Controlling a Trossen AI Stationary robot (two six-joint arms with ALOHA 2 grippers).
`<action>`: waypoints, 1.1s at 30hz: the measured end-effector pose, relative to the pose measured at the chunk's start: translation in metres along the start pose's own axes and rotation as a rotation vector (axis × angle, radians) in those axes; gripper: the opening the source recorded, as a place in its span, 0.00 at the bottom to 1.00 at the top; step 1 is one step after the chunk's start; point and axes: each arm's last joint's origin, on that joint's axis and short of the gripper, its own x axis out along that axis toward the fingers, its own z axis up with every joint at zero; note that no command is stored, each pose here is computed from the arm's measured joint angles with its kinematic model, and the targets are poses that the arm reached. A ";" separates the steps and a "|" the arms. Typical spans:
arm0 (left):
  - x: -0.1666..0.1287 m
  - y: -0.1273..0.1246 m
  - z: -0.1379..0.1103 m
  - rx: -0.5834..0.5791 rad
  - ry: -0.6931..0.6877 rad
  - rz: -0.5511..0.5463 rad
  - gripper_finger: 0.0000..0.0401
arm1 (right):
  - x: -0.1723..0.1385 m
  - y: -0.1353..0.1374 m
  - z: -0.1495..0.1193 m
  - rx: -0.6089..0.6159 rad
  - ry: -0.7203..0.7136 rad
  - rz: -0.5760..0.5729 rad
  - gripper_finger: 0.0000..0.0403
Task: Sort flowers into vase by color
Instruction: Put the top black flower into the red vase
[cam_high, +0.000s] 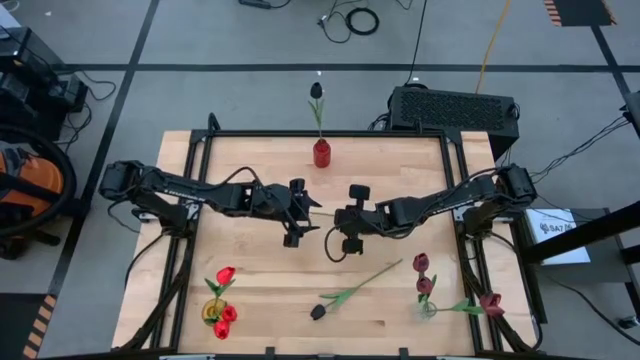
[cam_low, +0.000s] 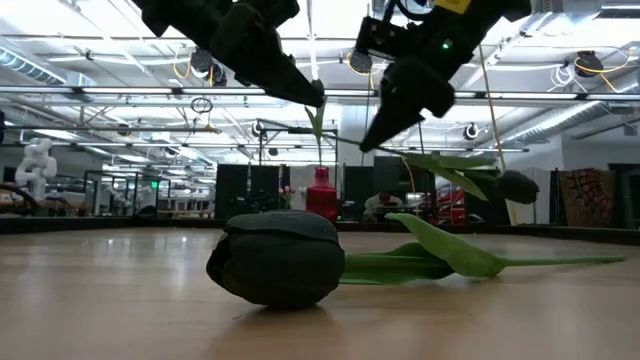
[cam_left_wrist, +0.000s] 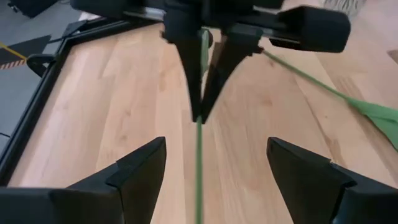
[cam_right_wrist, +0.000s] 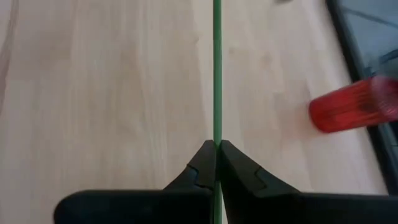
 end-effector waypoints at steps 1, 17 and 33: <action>0.000 0.000 0.000 0.001 0.002 0.000 0.71 | 0.000 0.000 0.002 0.008 -0.016 -0.011 0.01; 0.000 0.008 -0.012 0.031 0.123 0.092 0.60 | 0.000 -0.001 0.007 0.030 -0.062 -0.027 0.01; -0.001 0.009 -0.018 0.055 0.195 0.115 0.43 | 0.000 -0.001 0.007 0.031 -0.062 -0.027 0.01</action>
